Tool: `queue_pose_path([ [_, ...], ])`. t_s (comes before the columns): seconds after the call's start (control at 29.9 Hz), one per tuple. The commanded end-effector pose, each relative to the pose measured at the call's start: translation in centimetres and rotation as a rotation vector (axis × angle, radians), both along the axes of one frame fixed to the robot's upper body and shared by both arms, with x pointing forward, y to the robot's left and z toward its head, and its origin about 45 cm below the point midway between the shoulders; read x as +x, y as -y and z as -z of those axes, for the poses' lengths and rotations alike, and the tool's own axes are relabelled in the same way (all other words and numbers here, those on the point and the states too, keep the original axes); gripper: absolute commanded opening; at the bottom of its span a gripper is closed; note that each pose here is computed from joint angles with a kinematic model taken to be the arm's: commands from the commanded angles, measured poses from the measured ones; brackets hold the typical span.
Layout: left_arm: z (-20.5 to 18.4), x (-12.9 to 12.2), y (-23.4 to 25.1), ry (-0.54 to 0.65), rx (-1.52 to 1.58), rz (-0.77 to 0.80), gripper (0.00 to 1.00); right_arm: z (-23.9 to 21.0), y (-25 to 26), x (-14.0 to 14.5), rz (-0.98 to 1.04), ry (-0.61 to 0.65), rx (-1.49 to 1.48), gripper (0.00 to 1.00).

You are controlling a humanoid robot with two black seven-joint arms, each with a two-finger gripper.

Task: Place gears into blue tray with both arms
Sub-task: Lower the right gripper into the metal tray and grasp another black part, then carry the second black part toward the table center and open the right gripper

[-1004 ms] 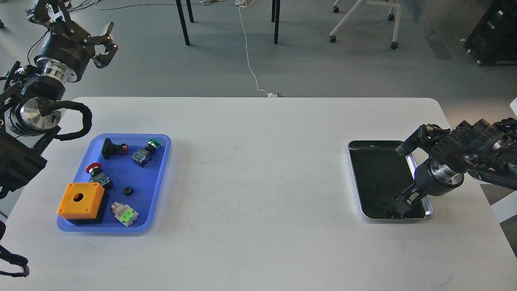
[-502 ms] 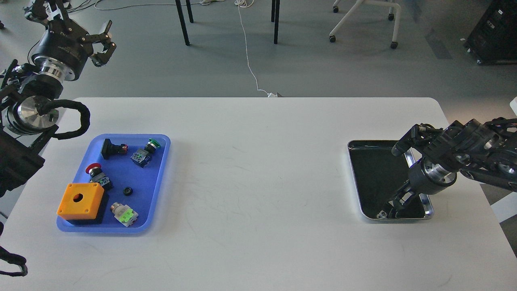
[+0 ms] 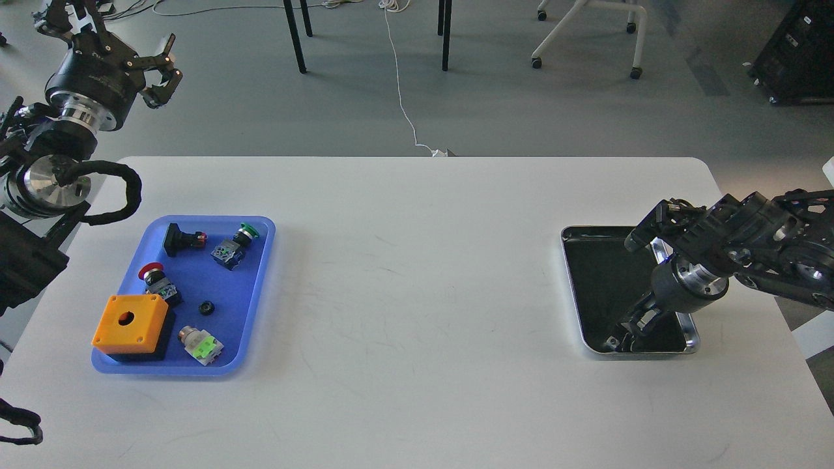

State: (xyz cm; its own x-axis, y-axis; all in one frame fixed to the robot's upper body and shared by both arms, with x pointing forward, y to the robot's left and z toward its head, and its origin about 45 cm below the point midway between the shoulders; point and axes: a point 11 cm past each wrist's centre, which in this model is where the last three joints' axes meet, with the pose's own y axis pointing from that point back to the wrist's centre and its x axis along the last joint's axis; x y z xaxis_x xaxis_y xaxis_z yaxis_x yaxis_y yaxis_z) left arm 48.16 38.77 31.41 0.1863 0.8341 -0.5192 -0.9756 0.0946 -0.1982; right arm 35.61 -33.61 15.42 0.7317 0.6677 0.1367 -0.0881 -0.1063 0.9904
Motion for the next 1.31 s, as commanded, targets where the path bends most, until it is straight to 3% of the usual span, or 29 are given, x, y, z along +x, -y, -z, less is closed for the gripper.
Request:
queue_pose_path([
  [0.0,0.0,0.0,0.0,0.000,-0.001,0.000,0.98,0.1,0.2,-0.2,0.003,-0.004,-0.003,0.34],
  [0.27,-0.1,0.0,-0.2,0.001,0.002,-0.004,0.98,0.0,0.0,-0.1,-0.002,-0.002,0.000,0.33],
  [0.5,-0.4,-0.1,-0.7,0.005,0.007,-0.013,0.98,0.0,0.1,-0.1,0.000,-0.004,-0.001,0.18],
  [0.8,-0.4,-0.1,-0.8,0.006,0.008,-0.014,0.98,-2.1,-1.3,0.3,-0.027,0.016,0.038,0.18],
  [1.0,-0.4,-0.1,-0.8,0.006,0.008,-0.014,0.98,-7.4,-6.1,4.2,-0.078,0.141,0.115,0.19],
  [1.27,-0.3,-0.2,-0.9,0.003,0.012,-0.016,0.98,-6.9,-16.3,4.3,-0.146,0.121,0.319,0.19],
])
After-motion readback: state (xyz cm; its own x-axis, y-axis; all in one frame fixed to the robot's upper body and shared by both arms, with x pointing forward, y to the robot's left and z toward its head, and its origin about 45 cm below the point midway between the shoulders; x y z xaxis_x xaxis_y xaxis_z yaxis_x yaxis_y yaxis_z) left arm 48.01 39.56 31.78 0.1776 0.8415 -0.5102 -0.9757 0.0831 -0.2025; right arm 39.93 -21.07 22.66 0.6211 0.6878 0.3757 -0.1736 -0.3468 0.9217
